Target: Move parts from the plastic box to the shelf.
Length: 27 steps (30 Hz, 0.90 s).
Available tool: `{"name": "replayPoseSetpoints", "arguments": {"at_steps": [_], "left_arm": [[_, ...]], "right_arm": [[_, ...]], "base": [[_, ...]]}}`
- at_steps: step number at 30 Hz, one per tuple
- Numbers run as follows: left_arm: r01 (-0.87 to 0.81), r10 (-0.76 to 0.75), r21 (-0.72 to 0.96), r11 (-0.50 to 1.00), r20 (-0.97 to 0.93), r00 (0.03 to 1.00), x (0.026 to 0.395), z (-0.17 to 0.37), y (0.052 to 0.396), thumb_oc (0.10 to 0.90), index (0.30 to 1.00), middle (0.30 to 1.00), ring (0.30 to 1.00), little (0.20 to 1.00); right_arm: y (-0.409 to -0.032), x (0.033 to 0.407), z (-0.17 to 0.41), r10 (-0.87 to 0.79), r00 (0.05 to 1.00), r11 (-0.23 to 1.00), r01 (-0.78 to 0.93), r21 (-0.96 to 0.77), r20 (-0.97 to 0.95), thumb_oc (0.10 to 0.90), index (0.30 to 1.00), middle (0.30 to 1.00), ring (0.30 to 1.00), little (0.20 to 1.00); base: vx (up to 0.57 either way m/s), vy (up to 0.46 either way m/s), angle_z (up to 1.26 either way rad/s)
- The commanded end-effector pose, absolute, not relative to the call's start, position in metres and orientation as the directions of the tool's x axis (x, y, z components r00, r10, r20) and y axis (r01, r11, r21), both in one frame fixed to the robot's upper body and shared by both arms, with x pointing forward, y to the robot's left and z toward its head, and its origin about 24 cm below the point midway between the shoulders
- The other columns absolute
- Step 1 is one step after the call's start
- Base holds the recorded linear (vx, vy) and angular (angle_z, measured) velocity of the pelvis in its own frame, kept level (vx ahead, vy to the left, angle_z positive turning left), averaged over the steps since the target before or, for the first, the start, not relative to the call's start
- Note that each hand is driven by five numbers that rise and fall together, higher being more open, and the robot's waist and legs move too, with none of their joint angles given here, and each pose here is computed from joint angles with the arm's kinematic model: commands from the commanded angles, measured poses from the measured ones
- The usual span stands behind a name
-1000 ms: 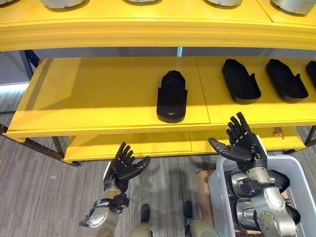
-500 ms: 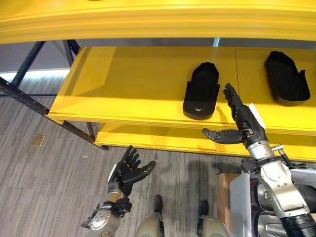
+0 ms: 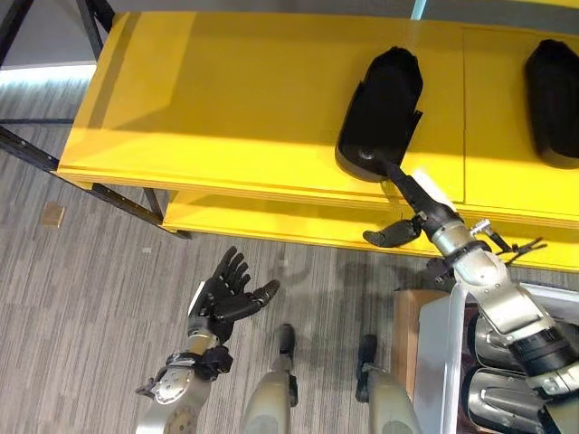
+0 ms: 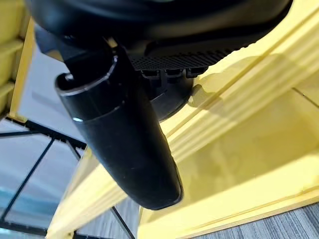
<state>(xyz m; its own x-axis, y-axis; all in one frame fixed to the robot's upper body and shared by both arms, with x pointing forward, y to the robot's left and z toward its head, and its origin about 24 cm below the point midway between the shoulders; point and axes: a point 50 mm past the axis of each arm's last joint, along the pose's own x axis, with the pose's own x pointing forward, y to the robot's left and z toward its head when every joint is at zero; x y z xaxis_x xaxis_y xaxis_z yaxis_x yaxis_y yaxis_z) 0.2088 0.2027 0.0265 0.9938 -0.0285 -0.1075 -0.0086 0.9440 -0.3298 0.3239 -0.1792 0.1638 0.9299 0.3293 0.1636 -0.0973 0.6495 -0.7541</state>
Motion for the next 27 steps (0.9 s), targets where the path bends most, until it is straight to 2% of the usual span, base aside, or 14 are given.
{"name": "replayPoseSetpoints", "arguments": {"at_steps": [1,4,11,17,27], "left_arm": [[0.078,-0.046,-0.316,0.946,0.107,0.993,0.213,0.071,0.205,0.900,1.000,1.000,1.000,1.000],[0.062,-0.028,-0.322,0.945,0.111,0.993,0.216,0.072,0.206,0.900,1.000,1.000,1.000,1.000],[0.019,0.019,-0.331,0.943,0.112,0.993,0.216,0.071,0.211,0.900,1.000,1.000,1.000,1.000],[0.002,0.034,-0.334,0.942,0.102,0.994,0.215,0.069,0.212,0.900,1.000,1.000,1.000,1.000],[-0.021,0.055,-0.339,0.941,0.093,0.994,0.215,0.067,0.213,0.900,1.000,1.000,1.000,1.000]], "right_arm": [[-0.143,0.332,0.213,0.453,0.833,0.586,-0.010,-0.810,0.317,0.900,1.000,1.000,1.000,1.000],[-0.119,0.339,0.210,0.485,0.820,0.566,-0.030,-0.824,0.303,0.900,1.000,1.000,1.000,1.000],[-0.103,0.337,0.202,0.504,0.810,0.597,-0.074,-0.799,0.302,0.900,1.000,1.000,1.000,1.000],[-0.114,0.339,0.195,0.460,0.840,0.575,-0.036,-0.818,0.286,0.900,1.000,1.000,1.000,1.000],[-0.116,0.334,0.189,0.436,0.846,0.632,-0.045,-0.774,0.307,0.900,1.000,1.000,1.000,1.000]], "base": [[0.00,0.000,0.00],[0.00,0.000,0.00],[0.00,0.000,0.00],[0.00,0.003,0.01],[0.00,0.001,0.00]]}}
